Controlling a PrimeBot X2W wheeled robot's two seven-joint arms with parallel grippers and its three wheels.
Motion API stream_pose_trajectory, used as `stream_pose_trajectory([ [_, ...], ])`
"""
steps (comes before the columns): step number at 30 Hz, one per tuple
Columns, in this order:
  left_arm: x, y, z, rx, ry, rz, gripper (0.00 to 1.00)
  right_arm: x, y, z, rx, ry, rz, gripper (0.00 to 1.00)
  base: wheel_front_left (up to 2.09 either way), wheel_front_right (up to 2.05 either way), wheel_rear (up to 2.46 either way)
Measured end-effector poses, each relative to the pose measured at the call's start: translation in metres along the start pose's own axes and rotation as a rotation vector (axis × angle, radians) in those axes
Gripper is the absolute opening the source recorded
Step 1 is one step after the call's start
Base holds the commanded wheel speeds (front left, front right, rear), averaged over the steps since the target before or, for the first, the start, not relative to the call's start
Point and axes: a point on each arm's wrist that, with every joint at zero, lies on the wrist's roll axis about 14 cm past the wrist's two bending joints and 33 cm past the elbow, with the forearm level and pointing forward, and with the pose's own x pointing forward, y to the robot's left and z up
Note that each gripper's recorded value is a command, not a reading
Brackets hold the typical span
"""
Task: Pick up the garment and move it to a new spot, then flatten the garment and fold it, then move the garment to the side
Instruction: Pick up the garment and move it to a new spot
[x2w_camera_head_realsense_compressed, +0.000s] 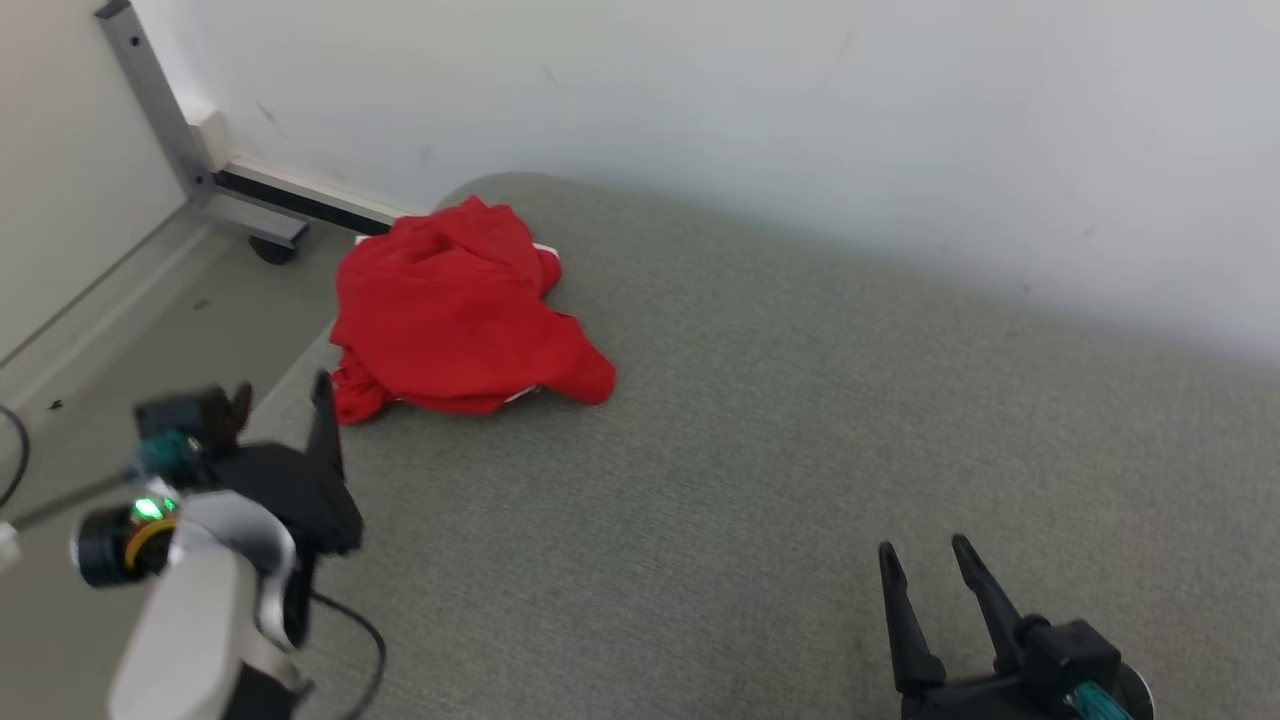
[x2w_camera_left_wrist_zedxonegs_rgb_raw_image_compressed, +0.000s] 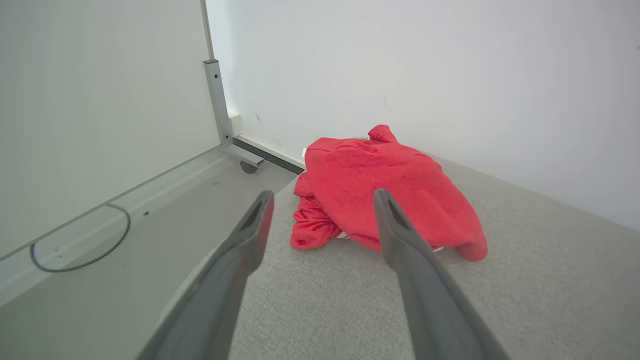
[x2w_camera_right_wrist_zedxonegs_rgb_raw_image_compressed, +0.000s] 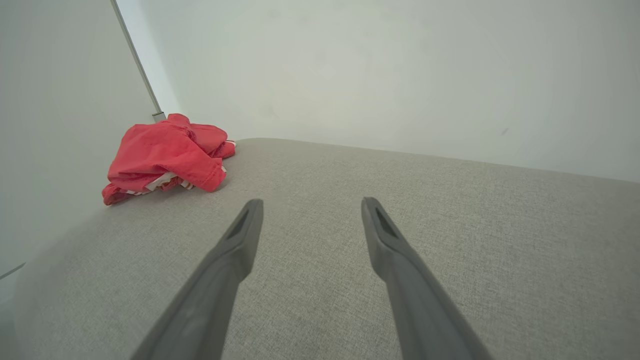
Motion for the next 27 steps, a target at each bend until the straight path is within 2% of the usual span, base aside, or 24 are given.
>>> stream_pose_trajectory([
  [7,0.055,0.010,0.033,-0.018,0.017,0.022,1.00,0.013,-0.012,0.016,-0.046,-0.039,-0.013,1.00,0.00,0.00,0.00],
  [13,0.097,-0.008,0.017,0.004,0.119,-0.004,1.00,0.009,-0.043,0.012,-0.046,-0.032,-0.092,1.00,0.00,0.00,0.00],
  [17,0.132,-0.035,-0.025,0.014,0.267,-0.037,1.00,-0.003,-0.073,-0.008,-0.026,0.018,-0.174,1.00,0.00,0.00,0.00],
  [24,0.156,-0.066,-0.097,0.048,0.519,-0.037,1.00,-0.025,-0.104,-0.040,0.011,0.095,-0.276,1.00,0.00,0.00,0.00],
  [26,0.159,-0.072,-0.112,0.066,0.574,-0.041,0.47,-0.033,-0.111,-0.046,0.021,0.112,-0.305,1.00,0.00,0.00,0.00],
  [27,0.161,-0.077,-0.116,0.079,0.589,-0.051,0.00,-0.036,-0.114,-0.049,0.026,0.117,-0.316,1.00,0.00,0.00,0.00],
])
